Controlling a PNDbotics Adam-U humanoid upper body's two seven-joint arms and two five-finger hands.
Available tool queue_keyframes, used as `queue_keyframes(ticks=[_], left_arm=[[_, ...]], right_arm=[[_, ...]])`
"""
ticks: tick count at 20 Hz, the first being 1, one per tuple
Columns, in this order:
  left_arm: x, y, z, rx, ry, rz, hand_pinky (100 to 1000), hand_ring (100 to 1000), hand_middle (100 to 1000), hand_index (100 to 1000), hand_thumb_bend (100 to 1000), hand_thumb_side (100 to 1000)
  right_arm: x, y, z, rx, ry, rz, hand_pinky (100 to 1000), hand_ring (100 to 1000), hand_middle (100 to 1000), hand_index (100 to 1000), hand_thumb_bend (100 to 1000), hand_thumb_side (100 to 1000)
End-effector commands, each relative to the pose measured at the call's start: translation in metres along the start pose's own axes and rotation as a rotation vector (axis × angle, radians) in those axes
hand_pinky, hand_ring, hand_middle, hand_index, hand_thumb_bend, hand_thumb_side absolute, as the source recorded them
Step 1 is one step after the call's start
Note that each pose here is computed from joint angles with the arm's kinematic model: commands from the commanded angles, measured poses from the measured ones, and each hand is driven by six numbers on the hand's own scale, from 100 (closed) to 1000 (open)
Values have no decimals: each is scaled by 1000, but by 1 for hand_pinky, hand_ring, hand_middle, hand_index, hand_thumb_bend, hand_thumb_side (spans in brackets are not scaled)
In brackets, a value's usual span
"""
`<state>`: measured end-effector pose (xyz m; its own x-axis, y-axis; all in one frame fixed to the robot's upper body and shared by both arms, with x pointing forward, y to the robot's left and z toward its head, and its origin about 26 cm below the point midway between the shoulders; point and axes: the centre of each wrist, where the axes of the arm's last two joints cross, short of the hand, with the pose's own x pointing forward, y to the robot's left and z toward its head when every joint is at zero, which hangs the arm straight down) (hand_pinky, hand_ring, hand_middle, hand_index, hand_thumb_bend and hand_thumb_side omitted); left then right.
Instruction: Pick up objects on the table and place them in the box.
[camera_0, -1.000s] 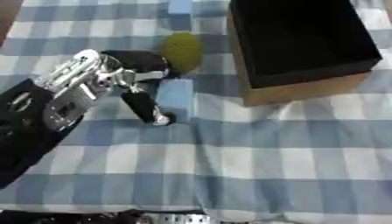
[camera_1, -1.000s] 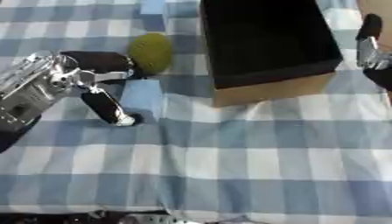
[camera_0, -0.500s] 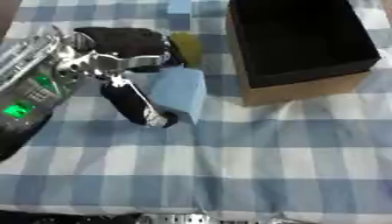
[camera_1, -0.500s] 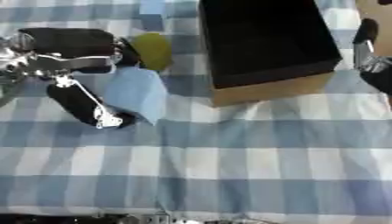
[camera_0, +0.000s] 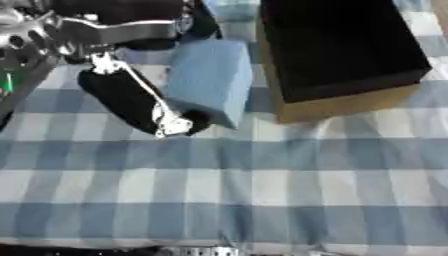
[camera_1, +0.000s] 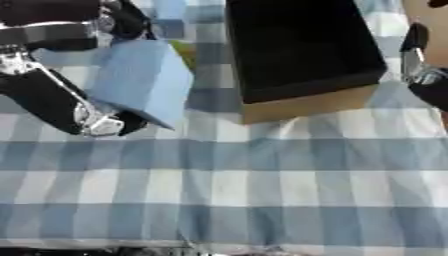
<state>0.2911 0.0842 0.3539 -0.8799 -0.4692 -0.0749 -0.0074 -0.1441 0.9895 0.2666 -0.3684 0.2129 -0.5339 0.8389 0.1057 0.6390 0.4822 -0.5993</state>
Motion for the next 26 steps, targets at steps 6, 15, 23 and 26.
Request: queue_keyframes(ticks=[6, 15, 23, 26], left_arm=[[-29, 25, -62, 117, -87, -21, 733, 693, 589, 732, 100, 314], [-65, 28, -93, 107, -37, -100, 737, 698, 594, 734, 100, 343], [-89, 1, -117, 85, 28, -71, 753, 716, 614, 752, 118, 403], [-94, -9, -124, 88, 34, -51, 753, 716, 616, 755, 126, 425]], right_arm=[[3, -13, -23, -36, -92, 13, 898, 959, 618, 901, 100, 470], [6, -15, -33, -54, -121, -7, 899, 963, 614, 901, 100, 470], [8, -14, -37, -61, -127, -27, 899, 968, 609, 901, 100, 470], [8, -13, -37, -61, -126, -34, 899, 971, 607, 901, 100, 470]])
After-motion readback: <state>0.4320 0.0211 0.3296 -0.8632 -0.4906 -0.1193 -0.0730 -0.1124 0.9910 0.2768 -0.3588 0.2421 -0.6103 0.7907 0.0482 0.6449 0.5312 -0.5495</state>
